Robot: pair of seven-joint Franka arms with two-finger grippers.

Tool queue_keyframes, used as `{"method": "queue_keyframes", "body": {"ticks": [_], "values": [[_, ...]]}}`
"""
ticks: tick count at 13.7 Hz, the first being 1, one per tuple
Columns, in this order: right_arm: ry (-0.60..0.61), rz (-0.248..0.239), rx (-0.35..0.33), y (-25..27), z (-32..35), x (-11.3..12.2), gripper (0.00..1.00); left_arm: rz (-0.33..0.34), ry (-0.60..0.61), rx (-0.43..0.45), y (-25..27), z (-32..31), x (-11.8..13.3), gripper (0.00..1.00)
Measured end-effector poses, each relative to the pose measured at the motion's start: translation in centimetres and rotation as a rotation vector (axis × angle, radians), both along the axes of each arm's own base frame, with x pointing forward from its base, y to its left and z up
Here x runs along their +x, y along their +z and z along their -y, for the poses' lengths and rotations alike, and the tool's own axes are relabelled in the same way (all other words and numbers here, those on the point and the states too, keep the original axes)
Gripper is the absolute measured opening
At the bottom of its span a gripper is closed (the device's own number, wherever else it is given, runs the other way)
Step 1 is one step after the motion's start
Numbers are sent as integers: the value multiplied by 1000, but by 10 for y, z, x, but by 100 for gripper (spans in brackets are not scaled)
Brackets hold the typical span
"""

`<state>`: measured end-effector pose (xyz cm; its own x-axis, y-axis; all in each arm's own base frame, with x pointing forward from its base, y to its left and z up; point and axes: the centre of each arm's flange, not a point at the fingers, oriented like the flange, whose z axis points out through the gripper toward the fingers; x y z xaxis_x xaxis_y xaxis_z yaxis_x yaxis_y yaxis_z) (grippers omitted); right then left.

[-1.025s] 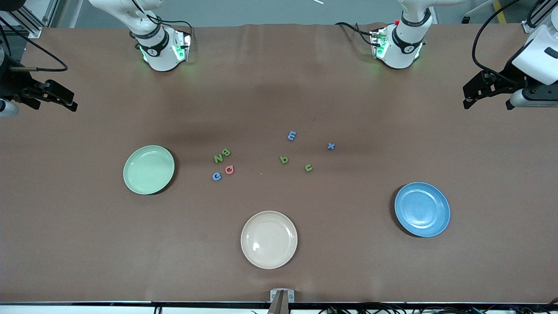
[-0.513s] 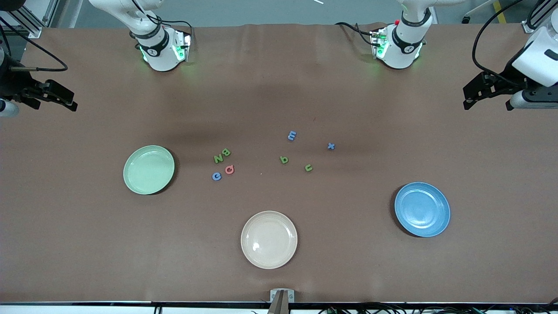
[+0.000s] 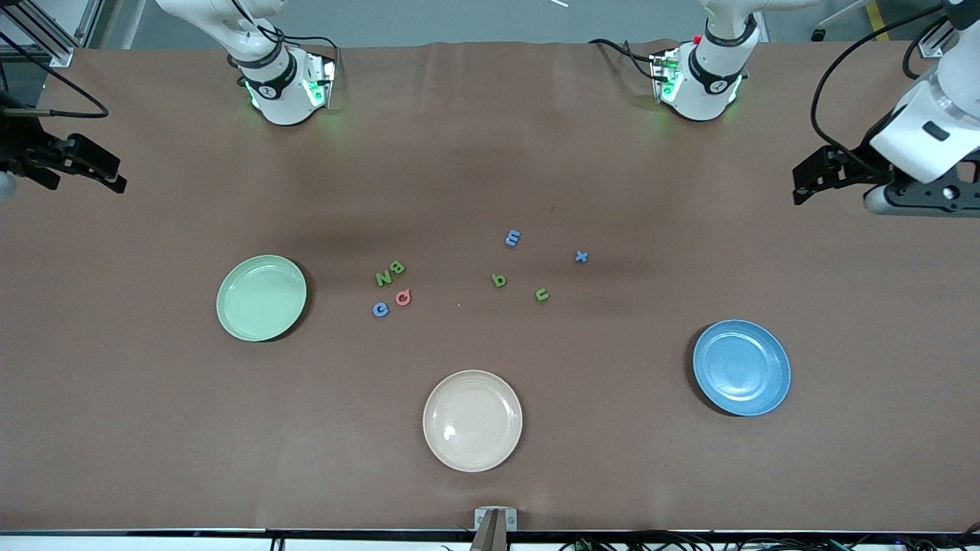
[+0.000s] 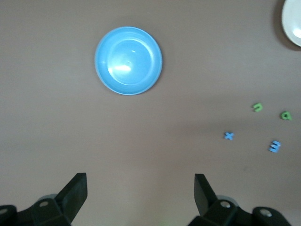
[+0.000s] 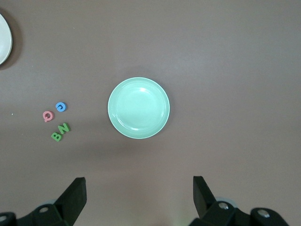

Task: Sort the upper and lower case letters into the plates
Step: 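Reach the left gripper to the blue x while the right gripper reaches the blue c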

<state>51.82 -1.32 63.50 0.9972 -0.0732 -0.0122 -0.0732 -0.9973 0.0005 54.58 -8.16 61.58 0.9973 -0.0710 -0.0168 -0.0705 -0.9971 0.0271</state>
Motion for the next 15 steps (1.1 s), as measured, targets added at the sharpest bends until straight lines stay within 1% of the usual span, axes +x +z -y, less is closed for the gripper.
{"method": "queue_keyframes", "body": {"ticks": [2,4,6,8,10,12,15], "values": [[-1,1,0,1,0,0,100,-16,-6,-32,-14,11,6,100],[-4,2,0,1,2,1,100,-24,2,-38,-27,31,7,100],[-19,-2,0,-3,10,5,100,-41,3,-35,-43,64,2,100],[-41,-18,-2,-13,24,13,100,-45,-1,-33,-69,100,-7,100],[-57,-34,-5,-27,35,24,100,-34,2,-36,-101,135,-19,100],[-84,-22,-6,-40,50,36,100,-12,-4,-33,-131,167,-33,100],[-111,-46,-5,-70,69,52,100,28,-32,-35,-181,185,-50,100]]}}
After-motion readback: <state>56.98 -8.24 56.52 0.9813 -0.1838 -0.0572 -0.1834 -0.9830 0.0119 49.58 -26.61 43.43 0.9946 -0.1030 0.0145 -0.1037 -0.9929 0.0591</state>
